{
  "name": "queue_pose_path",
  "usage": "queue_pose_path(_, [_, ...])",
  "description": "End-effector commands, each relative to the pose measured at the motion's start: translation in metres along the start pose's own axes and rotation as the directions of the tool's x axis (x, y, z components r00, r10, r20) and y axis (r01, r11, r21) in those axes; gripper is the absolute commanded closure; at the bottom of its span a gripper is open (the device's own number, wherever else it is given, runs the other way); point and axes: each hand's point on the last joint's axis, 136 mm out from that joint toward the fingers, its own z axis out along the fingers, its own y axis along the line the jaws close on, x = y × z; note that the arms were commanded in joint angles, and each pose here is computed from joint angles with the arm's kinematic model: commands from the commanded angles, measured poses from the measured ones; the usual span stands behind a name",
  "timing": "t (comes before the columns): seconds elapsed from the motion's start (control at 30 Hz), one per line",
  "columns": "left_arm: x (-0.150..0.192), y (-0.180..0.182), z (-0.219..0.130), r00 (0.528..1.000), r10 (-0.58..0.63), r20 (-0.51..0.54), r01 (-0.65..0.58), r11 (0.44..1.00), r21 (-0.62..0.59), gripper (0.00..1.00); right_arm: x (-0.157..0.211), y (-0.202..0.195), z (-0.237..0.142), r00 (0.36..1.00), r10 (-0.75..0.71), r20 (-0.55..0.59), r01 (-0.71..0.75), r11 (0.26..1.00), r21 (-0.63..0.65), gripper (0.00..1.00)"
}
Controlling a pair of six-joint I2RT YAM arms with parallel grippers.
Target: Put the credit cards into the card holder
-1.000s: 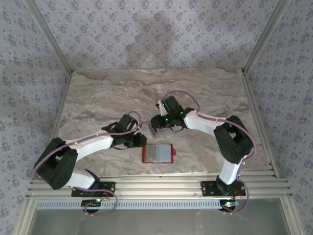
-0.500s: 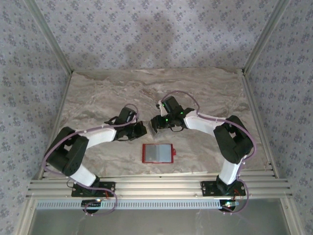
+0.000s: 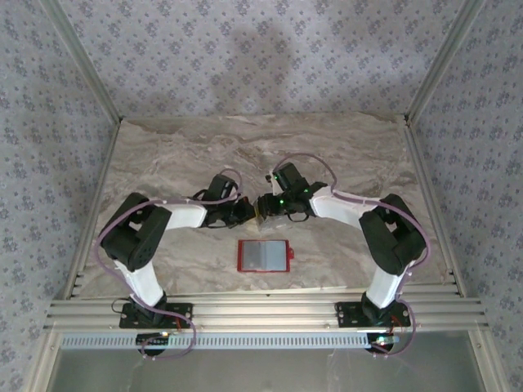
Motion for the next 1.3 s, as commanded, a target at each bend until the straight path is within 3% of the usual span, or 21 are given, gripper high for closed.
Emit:
queue_pose_path(0.0, [-0.005,-0.018,0.009,0.999,0.043,-0.007,-0.043,0.998,0.056,0.98,0.003,-0.005,-0.009,1.000,0.029,0.002,-0.029,0.999,0.022,0.66])
queue_pose_path(0.53, [0.001,-0.011,0.025,0.998,0.044,-0.037,-0.043,0.999,0.030,0.98,-0.003,0.002,-0.028,0.994,0.094,0.060,-0.088,0.991,-0.098,0.69])
queue_pose_path(1.27, [0.002,-0.012,0.025,0.998,0.045,-0.042,-0.044,0.999,0.030,0.98,-0.003,-0.014,-0.031,0.990,0.113,0.082,-0.111,0.993,-0.028,0.85])
